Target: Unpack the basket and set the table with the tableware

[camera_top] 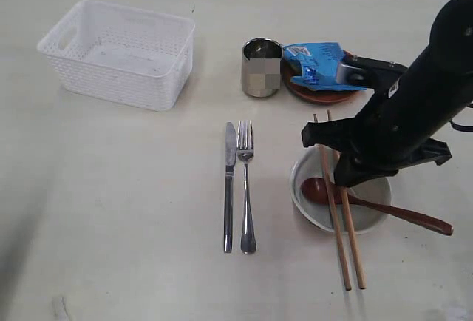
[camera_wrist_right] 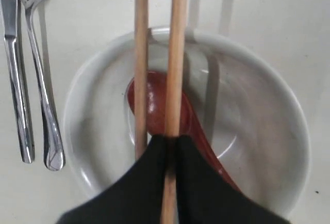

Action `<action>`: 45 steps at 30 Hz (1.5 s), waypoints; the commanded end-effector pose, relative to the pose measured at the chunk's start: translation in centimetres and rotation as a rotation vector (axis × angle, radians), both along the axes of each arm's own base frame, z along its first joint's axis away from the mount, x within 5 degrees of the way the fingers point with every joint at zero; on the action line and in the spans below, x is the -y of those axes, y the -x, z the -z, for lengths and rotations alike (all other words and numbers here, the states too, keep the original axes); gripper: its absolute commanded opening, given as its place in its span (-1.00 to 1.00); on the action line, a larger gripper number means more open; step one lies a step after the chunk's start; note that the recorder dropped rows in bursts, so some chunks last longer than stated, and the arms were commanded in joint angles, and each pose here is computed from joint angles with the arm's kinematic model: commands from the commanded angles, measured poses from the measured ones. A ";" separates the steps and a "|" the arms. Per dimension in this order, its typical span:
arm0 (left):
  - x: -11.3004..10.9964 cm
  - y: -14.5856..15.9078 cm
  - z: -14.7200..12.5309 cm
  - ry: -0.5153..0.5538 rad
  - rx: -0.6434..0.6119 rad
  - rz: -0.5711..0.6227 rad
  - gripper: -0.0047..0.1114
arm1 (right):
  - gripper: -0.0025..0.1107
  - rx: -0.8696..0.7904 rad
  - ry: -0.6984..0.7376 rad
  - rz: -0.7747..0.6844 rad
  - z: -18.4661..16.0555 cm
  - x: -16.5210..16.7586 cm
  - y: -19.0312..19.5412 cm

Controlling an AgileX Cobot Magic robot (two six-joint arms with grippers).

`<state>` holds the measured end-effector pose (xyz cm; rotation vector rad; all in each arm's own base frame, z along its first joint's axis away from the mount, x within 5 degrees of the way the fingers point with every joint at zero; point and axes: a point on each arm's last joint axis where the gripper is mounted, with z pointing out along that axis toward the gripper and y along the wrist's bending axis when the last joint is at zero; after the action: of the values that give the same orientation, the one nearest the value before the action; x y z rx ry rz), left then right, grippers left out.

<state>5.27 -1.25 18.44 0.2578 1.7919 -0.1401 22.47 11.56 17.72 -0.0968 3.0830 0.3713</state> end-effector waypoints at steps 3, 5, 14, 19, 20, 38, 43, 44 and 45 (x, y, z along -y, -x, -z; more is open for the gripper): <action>0.0 0.0 0.0 0.000 0.001 0.006 -0.92 | -0.96 0.020 -0.006 -0.024 0.1 -0.1 -0.1; 0.0 0.0 0.0 0.000 0.001 0.006 -0.92 | -0.96 0.026 -0.007 -0.022 0.1 -0.1 -0.1; 0.0 0.0 0.0 0.000 0.001 0.006 -0.92 | -0.96 0.033 -0.010 -0.018 0.1 -0.1 -0.2; 0.0 0.0 0.0 0.000 0.001 0.006 -0.92 | -0.92 0.028 -0.012 -0.016 0.1 -0.1 -0.2; 0.0 0.0 0.0 0.000 0.001 0.006 -0.92 | -0.82 0.027 -0.013 -0.014 0.1 -0.1 -0.2; 0.0 0.0 0.0 0.000 0.001 0.006 -0.92 | -0.21 -0.028 -0.014 -0.078 -2.1 -1.1 -0.5; 0.0 0.0 0.0 0.000 0.001 0.006 -0.92 | -0.03 0.028 0.125 -0.150 -1.6 -2.3 0.3; 0.0 0.0 0.0 0.000 0.001 0.006 -0.92 | -0.04 0.043 0.145 -0.155 -1.6 -2.6 0.4; 0.0 0.0 0.0 0.000 0.001 0.006 -0.92 | -0.04 0.048 0.143 -0.168 -1.4 -3.0 0.5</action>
<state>5.27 -1.25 18.44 0.2578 1.7919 -0.1401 21.94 14.20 19.40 -0.3520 3.0741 0.1819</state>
